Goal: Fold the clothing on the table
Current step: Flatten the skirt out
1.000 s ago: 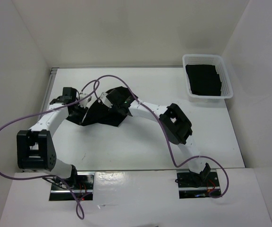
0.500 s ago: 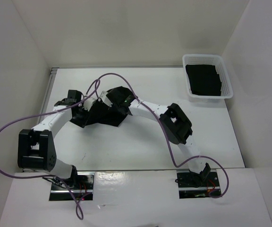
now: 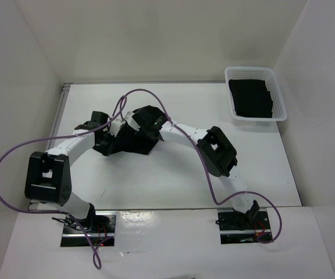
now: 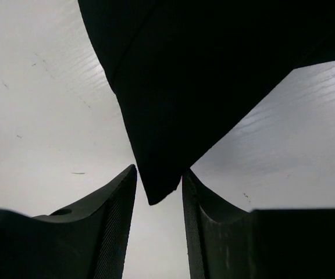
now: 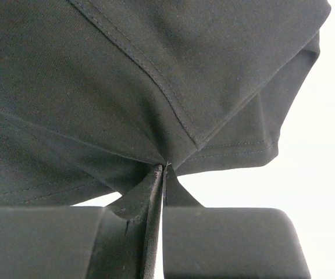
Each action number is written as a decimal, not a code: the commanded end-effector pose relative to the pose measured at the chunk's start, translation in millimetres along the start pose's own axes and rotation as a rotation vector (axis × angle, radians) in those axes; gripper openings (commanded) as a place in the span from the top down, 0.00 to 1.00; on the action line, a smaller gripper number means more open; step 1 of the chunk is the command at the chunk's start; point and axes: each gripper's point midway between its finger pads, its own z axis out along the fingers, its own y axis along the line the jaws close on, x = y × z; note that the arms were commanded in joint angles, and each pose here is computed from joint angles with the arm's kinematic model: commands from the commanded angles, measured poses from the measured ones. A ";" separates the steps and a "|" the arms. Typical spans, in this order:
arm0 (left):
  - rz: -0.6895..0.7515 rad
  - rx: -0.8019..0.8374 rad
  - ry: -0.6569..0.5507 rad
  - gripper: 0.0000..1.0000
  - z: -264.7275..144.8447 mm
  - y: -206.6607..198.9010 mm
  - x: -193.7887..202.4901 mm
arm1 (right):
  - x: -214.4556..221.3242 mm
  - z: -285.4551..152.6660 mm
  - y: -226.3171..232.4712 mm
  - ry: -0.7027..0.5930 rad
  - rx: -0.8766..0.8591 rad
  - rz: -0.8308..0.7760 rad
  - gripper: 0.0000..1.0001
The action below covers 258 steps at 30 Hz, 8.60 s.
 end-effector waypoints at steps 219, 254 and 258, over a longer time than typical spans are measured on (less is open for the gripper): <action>0.161 0.024 -0.560 0.91 -219.3 15.4 -206.4 | -91.8 -213.9 -214.2 -0.573 -0.147 0.448 1.00; 0.152 0.149 -0.706 0.96 -230.6 18.0 -319.4 | -88.6 -210.2 -272.6 -0.589 0.031 0.480 1.00; 0.115 0.122 -0.714 0.96 -231.7 23.7 -322.6 | -89.0 -211.9 -283.6 -0.597 0.085 0.488 1.00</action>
